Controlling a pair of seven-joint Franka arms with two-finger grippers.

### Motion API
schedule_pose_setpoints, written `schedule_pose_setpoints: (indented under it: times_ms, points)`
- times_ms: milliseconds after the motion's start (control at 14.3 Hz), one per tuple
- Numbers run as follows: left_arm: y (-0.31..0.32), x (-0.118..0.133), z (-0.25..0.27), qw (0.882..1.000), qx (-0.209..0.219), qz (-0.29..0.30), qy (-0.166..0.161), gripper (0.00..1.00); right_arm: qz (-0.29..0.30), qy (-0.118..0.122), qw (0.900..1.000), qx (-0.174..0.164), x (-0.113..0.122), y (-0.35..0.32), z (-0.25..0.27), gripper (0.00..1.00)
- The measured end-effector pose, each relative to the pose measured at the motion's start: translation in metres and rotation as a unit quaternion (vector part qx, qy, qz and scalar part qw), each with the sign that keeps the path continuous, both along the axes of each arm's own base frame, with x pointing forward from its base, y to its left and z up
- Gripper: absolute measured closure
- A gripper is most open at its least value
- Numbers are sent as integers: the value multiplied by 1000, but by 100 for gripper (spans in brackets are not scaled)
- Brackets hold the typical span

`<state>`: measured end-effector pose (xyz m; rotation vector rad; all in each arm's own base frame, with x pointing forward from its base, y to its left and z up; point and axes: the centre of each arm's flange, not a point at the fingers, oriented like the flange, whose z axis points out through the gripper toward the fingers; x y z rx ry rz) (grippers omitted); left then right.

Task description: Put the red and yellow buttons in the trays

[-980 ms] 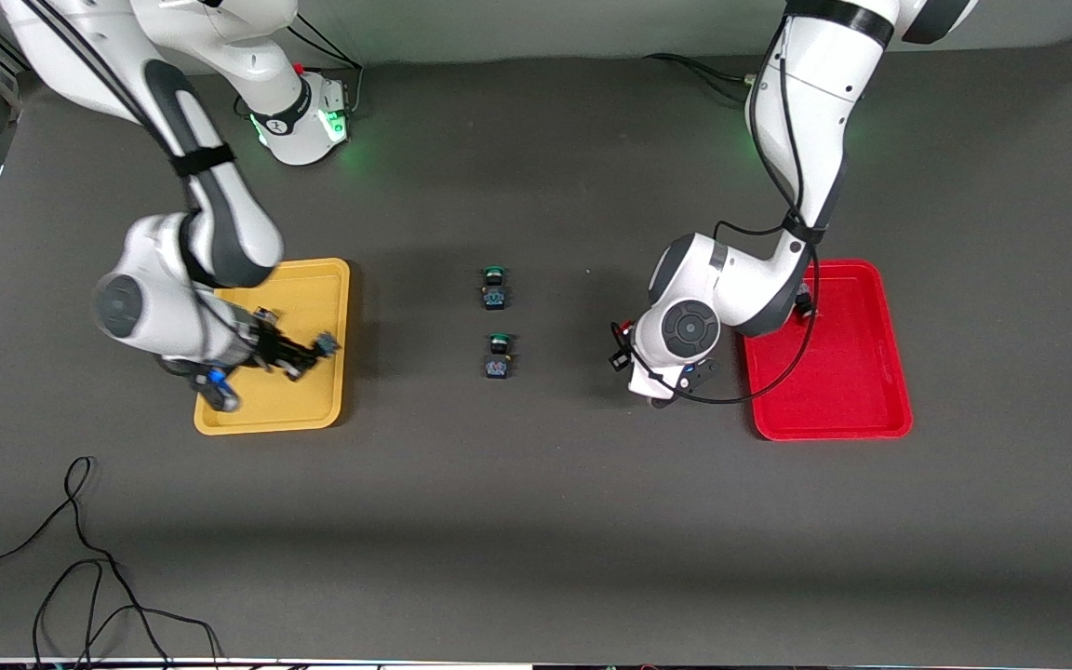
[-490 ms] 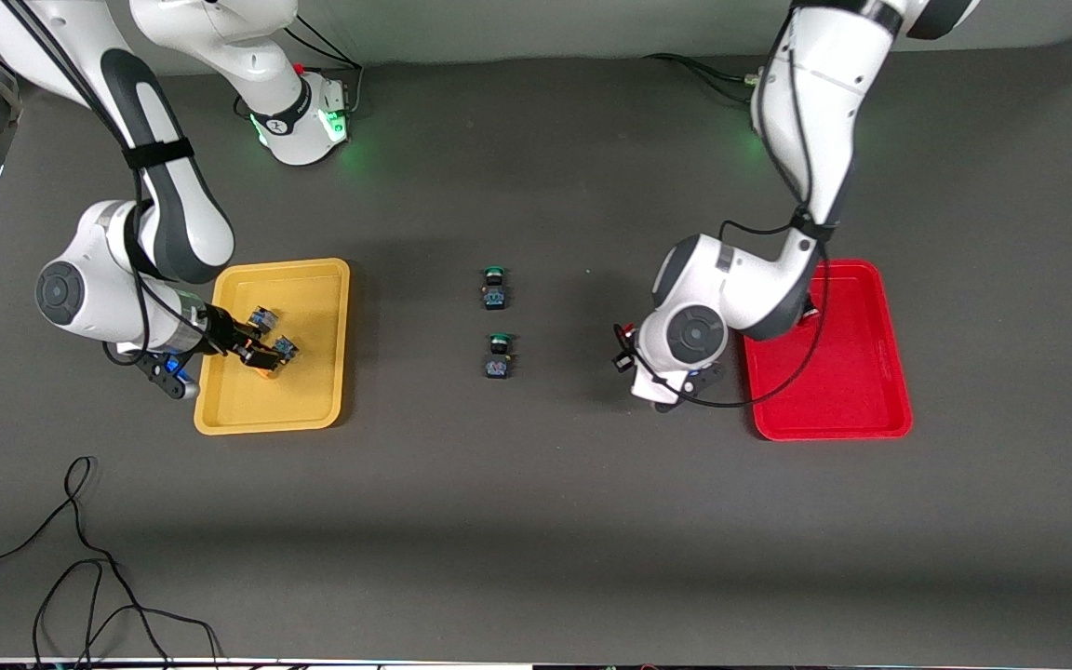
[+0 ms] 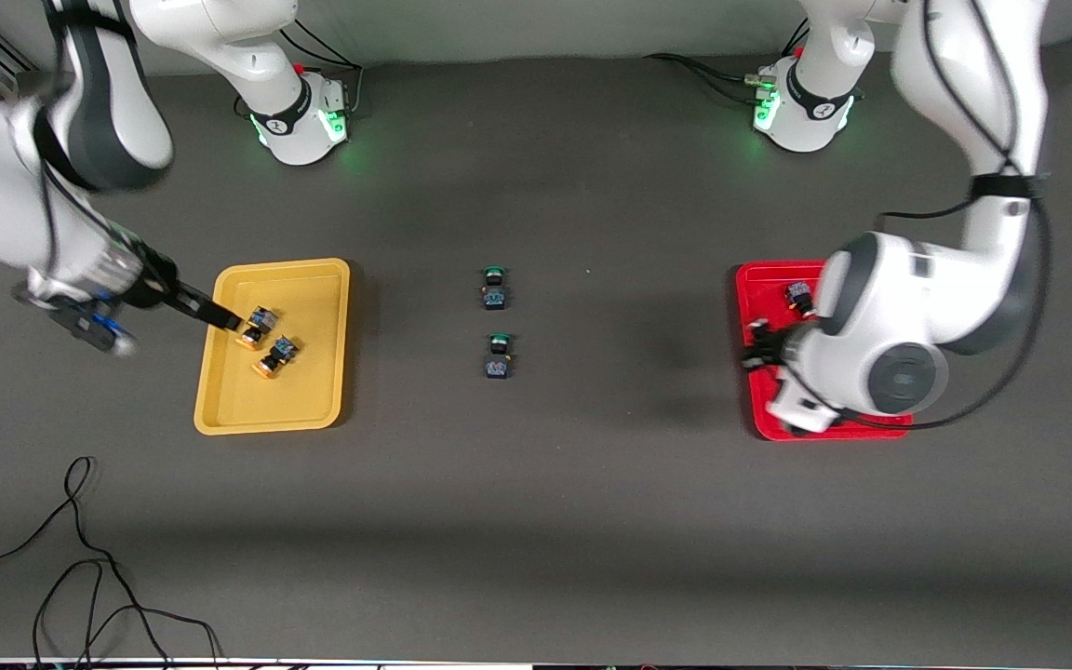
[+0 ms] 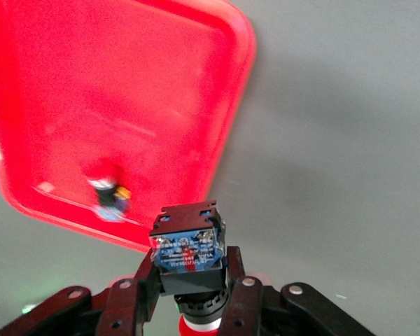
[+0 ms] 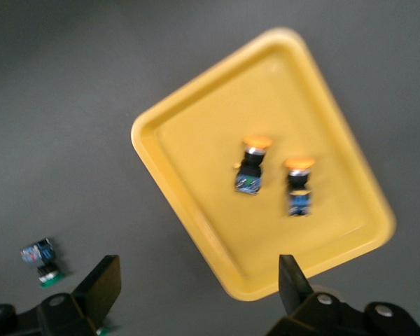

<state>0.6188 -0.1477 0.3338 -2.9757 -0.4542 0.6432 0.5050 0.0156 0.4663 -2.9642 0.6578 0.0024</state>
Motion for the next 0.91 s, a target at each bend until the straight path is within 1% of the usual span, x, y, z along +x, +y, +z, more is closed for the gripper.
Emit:
schedule_pose_setpoints:
  times_ms: [140,210,350,490,560,630,770,840,910]
  points:
    - [38,1,-35,1000,-14,-19,-12,58,63,-40,997,-6,-20,-5,50,0]
    - [50,-1,-55,999,-20,-24,-20,58,92,-53,994,-6,-30,-11,71,0]
    - [63,-10,-97,998,-24,-27,-44,58,123,-62,991,-6,-44,-24,100,0]
    - [64,-23,-133,997,-26,-32,-66,58,133,-54,990,-5,-48,-26,120,0]
    - [64,-27,-142,997,-26,-34,-68,58,137,-48,989,-6,-48,-25,130,0]
    - [65,-28,-144,997,-26,-33,-68,53,141,-44,989,-7,-45,-22,138,0]
    - [68,-26,-136,997,-26,-31,-72,33,154,-37,987,-17,-29,-10,140,0]
    - [69,-25,-126,997,-27,-31,-70,23,165,-31,985,-29,-18,-1,136,0]
    - [68,-24,-112,997,-27,-32,-66,11,176,-25,983,-37,-7,9,131,0]
